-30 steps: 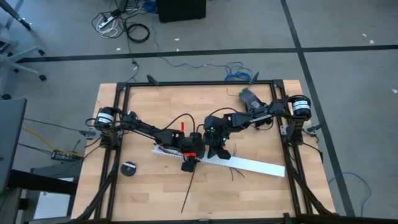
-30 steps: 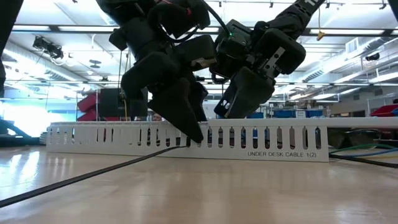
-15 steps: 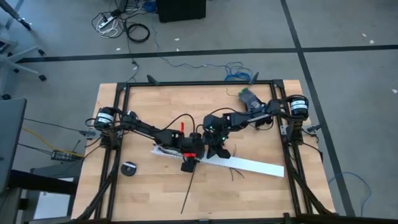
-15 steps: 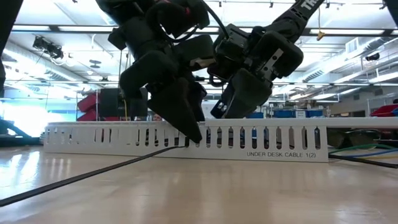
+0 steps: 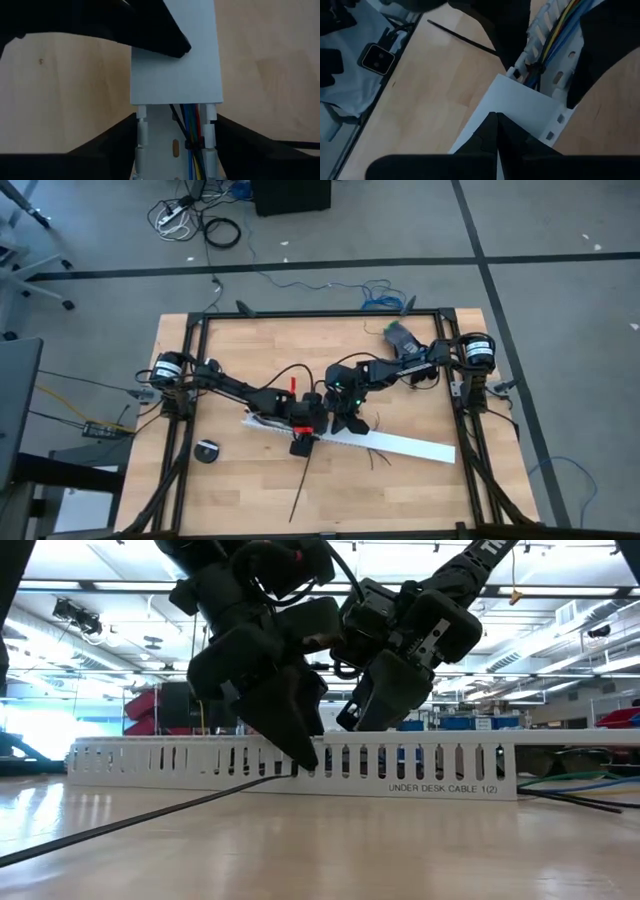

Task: Ziptie cables
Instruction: Close the lid on the cable duct

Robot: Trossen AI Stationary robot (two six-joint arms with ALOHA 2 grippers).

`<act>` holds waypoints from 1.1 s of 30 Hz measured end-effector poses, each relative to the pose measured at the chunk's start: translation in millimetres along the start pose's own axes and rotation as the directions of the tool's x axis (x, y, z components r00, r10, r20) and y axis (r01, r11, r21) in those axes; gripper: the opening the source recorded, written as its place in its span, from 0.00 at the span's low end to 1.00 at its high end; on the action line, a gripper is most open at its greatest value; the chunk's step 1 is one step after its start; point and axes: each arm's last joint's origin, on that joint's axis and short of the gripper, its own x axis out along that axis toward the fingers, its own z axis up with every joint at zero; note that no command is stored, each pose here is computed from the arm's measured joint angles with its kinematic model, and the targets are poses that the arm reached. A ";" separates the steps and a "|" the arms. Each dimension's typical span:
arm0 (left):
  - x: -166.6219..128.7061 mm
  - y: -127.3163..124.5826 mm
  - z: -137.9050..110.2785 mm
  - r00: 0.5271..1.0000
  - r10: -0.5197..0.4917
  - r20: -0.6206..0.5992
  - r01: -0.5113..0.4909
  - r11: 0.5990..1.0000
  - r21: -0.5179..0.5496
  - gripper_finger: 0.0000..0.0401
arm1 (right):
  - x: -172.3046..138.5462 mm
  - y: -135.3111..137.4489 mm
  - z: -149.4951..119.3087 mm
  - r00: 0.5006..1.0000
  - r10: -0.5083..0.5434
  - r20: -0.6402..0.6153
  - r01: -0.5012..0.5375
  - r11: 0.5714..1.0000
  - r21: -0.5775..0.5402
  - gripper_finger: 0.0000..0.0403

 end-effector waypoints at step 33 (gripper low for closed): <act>-14.2 -7.1 -6.8 0.969 0.026 -0.247 -0.016 0.999 0.042 0.67 | 1.2 0.9 -1.7 1.000 -0.007 -0.016 0.008 0.999 0.032 0.00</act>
